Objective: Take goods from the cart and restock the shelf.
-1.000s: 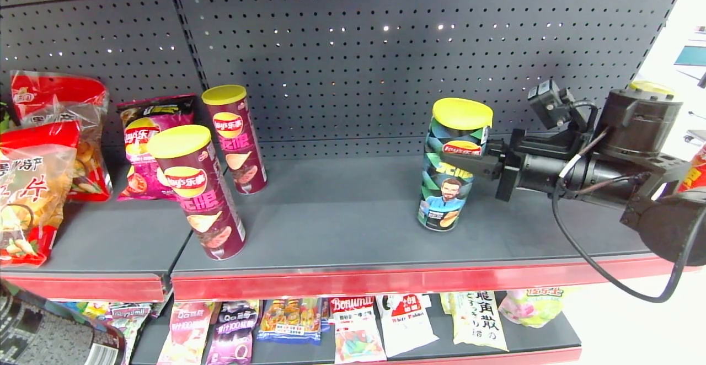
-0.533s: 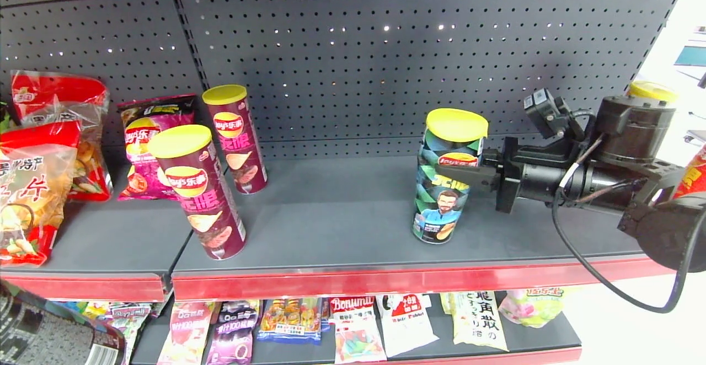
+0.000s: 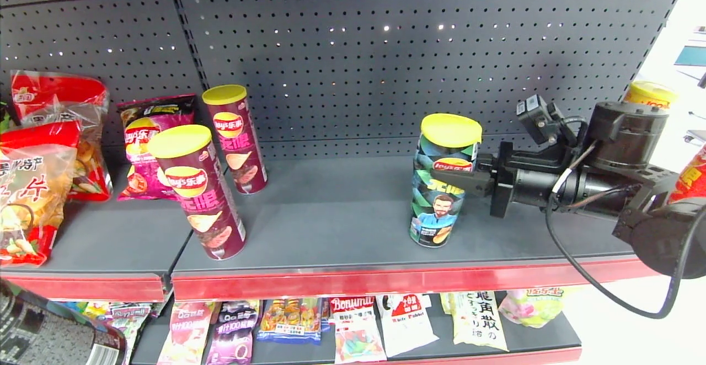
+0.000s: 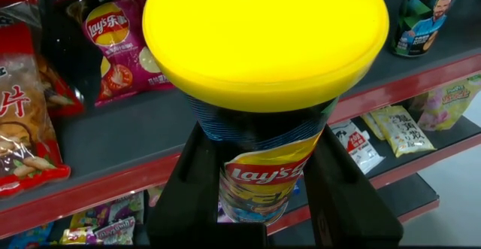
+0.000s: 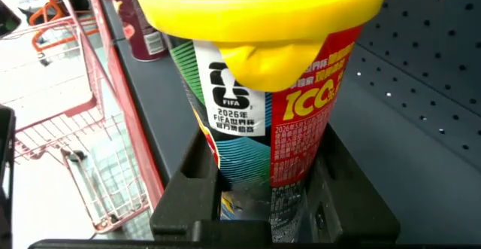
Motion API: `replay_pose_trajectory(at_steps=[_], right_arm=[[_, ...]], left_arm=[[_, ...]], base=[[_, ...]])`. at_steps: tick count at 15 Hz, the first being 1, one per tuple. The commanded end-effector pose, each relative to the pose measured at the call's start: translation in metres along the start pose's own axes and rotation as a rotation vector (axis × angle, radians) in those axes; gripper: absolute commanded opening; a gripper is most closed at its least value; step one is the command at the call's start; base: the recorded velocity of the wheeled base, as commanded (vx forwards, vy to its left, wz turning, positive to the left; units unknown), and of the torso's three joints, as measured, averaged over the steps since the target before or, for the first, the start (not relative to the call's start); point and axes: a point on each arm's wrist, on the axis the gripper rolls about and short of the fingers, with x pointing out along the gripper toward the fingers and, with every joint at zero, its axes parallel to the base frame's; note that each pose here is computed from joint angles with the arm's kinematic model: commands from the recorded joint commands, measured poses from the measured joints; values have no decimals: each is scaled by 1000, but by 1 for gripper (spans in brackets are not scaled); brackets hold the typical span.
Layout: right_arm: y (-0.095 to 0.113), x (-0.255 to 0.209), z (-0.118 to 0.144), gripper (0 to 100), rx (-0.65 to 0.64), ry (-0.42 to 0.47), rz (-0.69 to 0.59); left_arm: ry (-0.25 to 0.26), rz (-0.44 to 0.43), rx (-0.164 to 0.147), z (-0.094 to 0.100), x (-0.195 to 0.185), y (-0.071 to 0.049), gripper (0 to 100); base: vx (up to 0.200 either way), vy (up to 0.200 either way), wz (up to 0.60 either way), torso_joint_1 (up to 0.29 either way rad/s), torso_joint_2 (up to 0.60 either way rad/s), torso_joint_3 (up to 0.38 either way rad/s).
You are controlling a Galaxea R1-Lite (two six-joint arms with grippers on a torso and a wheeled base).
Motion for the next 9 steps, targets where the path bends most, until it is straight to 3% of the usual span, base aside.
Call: replay_pose_trajectory(at_steps=[1,9], right_arm=[[6,2,-1,0,3,3,17],[15,0,1,0,7,3,37]], left_arm=[[-2,0,0,0,0,0,0],[-1,2,0,0,0,0,0]], base=[[0,0,0,0,0,0],[0,0,0,0,0,0]])
